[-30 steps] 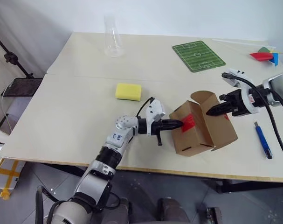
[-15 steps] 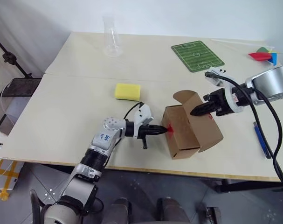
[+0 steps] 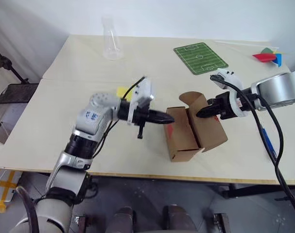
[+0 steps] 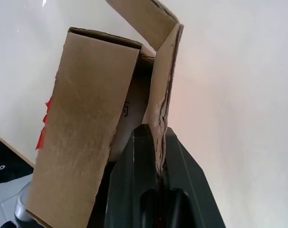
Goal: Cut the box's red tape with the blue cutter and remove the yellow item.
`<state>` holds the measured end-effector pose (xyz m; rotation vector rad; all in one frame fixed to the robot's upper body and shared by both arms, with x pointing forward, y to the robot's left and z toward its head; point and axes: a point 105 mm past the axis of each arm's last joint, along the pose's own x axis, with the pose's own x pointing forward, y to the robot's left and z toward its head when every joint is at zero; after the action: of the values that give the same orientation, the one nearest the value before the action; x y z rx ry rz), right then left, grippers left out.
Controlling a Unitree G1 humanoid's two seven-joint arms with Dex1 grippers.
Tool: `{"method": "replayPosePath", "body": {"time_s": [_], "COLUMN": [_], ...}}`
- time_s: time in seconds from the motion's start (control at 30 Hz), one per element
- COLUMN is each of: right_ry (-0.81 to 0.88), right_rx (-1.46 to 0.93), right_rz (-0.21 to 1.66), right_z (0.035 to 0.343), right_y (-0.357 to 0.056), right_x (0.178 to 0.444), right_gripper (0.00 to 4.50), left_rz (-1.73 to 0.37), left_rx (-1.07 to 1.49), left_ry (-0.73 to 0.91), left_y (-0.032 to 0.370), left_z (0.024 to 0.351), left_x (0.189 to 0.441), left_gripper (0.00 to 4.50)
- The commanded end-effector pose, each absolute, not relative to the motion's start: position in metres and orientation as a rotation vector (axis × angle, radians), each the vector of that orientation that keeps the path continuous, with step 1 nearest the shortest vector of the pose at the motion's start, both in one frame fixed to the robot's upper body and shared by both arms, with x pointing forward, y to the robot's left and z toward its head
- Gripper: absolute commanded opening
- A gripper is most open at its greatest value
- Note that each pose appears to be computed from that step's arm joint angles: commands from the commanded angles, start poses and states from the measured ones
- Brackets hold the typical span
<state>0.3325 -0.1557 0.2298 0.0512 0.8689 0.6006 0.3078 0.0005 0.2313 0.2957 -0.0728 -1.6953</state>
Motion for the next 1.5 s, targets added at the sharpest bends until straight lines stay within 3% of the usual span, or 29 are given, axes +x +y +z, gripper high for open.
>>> {"method": "replayPosePath", "body": {"time_s": [0.03, 0.33, 0.53, 0.77, 1.23, 1.33, 1.5], "right_ry": [0.880, 0.852, 0.865, 0.859, 0.755, 0.623, 0.460], "right_rx": [0.028, 0.047, 0.043, -0.013, 0.045, 0.070, -0.149], "right_rz": [0.571, 0.551, 0.572, 0.479, 0.480, 0.536, 0.584], "right_z": [0.221, 0.225, 0.235, 0.228, 0.214, 0.222, 0.229], "right_y": [-0.157, -0.169, -0.192, -0.216, -0.208, -0.210, -0.229], "right_x": [0.334, 0.332, 0.315, 0.321, 0.335, 0.324, 0.292], "right_gripper": [0.02, 0.02, 0.02, 0.02, 0.02, 0.93, 2.60], "left_rz": [-1.687, -1.643, -1.618, -1.581, -1.396, -1.318, -1.226], "left_rx": [0.347, 0.484, 0.529, 0.419, 0.365, 0.319, 0.264], "left_ry": [-0.077, 0.065, 0.271, 0.314, 0.322, 0.348, 0.360], "left_y": [-0.016, -0.010, 0.034, 0.057, 0.083, 0.105, 0.143], "left_z": [0.222, 0.179, 0.154, 0.155, 0.164, 0.160, 0.148], "left_x": [0.309, 0.317, 0.320, 0.315, 0.327, 0.333, 0.335], "left_gripper": [0.00, 0.00, 0.00, 0.00, 0.00, 0.87, 2.35]}}
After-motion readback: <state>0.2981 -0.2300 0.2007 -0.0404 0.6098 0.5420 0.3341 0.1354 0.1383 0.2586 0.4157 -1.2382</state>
